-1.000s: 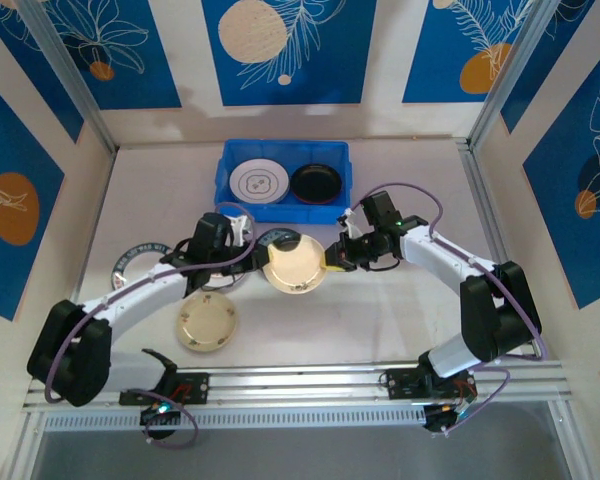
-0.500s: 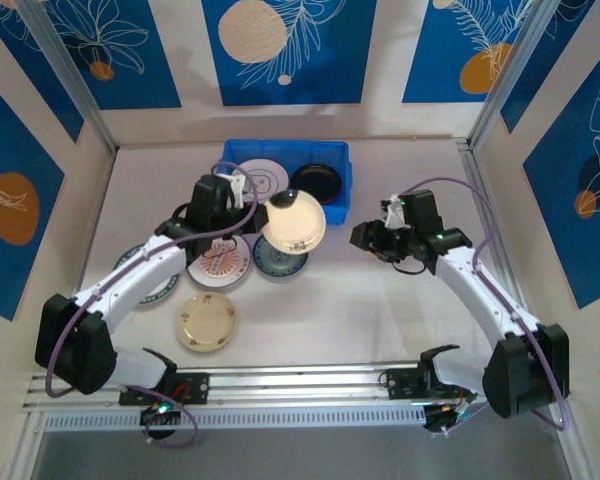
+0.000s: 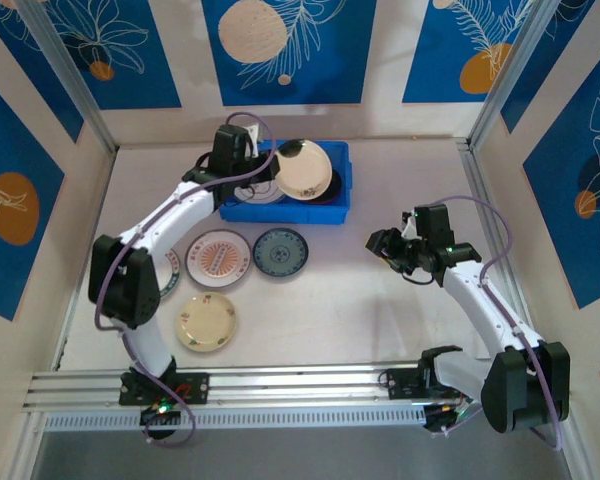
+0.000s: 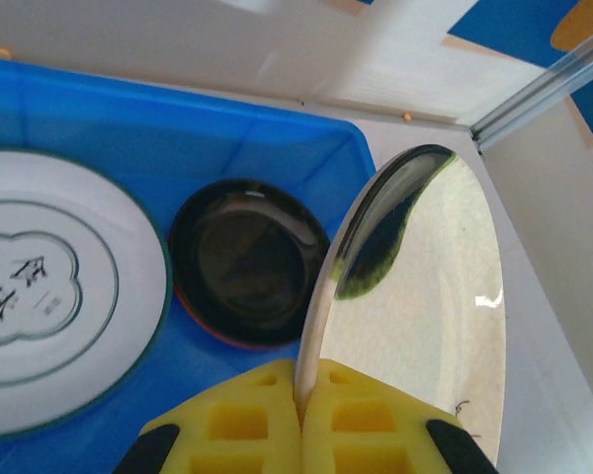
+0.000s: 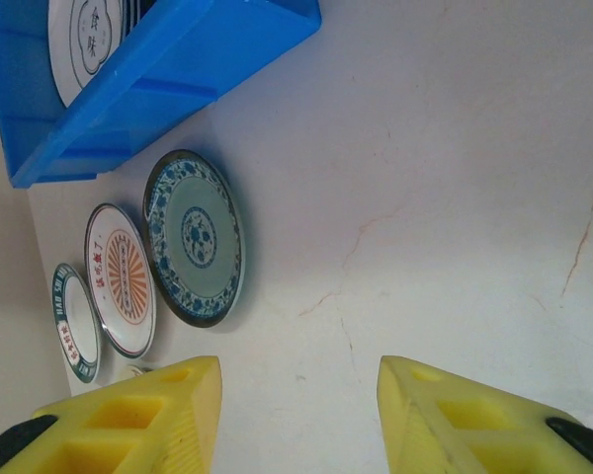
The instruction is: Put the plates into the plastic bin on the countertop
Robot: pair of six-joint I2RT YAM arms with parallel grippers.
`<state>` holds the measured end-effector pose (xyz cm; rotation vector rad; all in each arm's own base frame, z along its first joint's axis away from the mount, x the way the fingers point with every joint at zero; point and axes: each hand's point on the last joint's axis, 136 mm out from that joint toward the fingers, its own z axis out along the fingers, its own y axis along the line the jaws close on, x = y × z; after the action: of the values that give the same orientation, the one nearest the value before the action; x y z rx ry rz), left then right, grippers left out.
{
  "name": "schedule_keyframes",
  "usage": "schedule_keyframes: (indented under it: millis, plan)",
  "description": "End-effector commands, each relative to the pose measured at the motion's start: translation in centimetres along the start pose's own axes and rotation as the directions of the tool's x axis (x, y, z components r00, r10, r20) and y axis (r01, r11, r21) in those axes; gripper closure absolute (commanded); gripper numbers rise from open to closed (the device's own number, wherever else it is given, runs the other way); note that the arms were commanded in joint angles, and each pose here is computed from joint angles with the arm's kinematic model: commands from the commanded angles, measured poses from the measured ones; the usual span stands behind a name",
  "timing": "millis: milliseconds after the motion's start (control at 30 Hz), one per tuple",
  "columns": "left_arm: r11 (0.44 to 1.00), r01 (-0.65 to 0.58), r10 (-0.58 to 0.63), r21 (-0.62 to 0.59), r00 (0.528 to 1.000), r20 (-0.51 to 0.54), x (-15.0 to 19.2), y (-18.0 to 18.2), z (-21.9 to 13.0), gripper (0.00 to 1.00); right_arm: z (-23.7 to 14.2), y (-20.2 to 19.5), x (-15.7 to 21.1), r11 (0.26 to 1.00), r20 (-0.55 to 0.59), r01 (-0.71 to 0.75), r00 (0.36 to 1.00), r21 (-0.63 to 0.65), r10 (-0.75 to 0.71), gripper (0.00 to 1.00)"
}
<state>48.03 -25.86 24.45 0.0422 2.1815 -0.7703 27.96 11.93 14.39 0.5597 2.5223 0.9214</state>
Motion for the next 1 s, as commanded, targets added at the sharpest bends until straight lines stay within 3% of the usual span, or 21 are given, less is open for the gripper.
schedule_keyframes:
  millis: [0,233,533,967]
  plan:
    - [0.996,0.068,-0.070,0.061,0.997,0.041,-2.2,0.0,1.7,1.00,-0.2,0.3,0.1,0.999,-0.002,-0.021,1.000,-0.027,0.021,0.54]
    - [0.965,0.235,-0.240,0.120,0.971,0.025,-1.9,2.1,6.8,1.00,0.8,0.1,0.6,0.995,-0.025,-0.081,0.996,-0.054,0.080,0.55]
    - [0.943,0.314,-0.315,0.112,0.949,-0.011,-0.2,3.8,10.9,1.00,1.7,-0.3,1.0,0.993,-0.044,-0.108,0.993,-0.055,0.106,0.55]
    - [0.935,0.355,-0.354,0.017,0.934,-0.038,1.7,5.7,14.1,1.00,2.2,-0.2,0.8,0.993,-0.058,-0.104,0.993,-0.054,0.101,0.56]
